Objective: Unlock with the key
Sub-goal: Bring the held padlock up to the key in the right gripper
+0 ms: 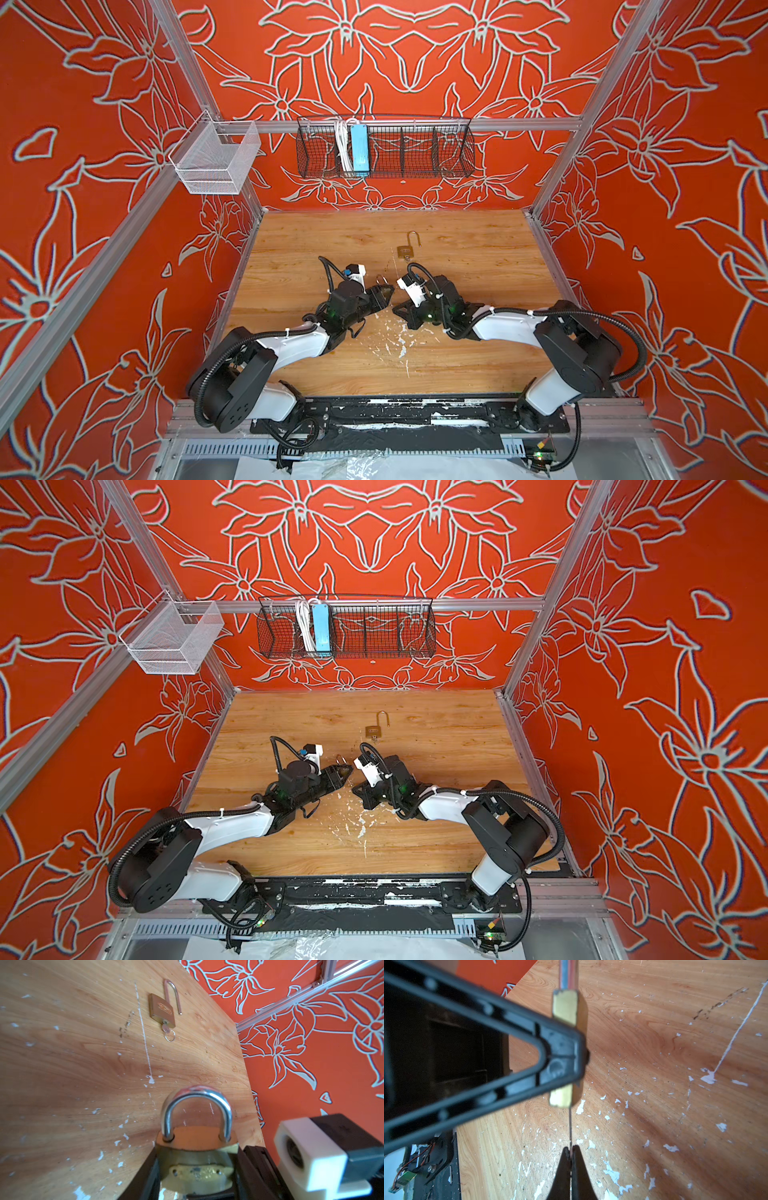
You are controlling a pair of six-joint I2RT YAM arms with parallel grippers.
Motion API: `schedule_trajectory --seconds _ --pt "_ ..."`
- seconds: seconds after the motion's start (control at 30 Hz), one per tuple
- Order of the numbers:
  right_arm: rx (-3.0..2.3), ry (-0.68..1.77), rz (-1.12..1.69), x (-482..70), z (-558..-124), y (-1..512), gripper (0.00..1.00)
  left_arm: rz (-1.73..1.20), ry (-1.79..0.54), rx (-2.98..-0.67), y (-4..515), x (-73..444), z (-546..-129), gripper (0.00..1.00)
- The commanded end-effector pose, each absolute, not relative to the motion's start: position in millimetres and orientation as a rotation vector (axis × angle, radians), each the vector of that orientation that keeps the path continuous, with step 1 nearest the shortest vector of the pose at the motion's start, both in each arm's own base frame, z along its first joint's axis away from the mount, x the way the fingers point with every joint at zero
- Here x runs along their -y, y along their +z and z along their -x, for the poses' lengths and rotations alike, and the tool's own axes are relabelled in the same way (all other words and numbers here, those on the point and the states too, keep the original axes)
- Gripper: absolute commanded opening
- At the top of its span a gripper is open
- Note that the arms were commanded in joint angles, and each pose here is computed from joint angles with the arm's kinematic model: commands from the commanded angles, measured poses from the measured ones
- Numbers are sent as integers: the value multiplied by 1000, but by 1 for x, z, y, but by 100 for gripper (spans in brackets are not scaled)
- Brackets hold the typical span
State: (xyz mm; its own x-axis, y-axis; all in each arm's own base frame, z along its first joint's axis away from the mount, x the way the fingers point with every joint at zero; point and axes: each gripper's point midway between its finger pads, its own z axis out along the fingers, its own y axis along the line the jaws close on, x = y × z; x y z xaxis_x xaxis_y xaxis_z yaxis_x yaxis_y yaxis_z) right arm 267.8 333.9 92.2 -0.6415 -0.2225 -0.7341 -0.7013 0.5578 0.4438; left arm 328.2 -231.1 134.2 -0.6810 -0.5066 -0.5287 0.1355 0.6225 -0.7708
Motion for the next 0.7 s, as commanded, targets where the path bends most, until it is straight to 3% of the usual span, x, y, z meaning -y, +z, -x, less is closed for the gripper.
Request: schedule_trajectory --seconds 0.0,0.67 --pt "-2126 995 747 -340 -272 106 0 252 -1063 -1998 158 236 -339 0" --pt "-2127 914 716 -328 -279 108 0 215 -1051 -2022 151 247 -338 0"
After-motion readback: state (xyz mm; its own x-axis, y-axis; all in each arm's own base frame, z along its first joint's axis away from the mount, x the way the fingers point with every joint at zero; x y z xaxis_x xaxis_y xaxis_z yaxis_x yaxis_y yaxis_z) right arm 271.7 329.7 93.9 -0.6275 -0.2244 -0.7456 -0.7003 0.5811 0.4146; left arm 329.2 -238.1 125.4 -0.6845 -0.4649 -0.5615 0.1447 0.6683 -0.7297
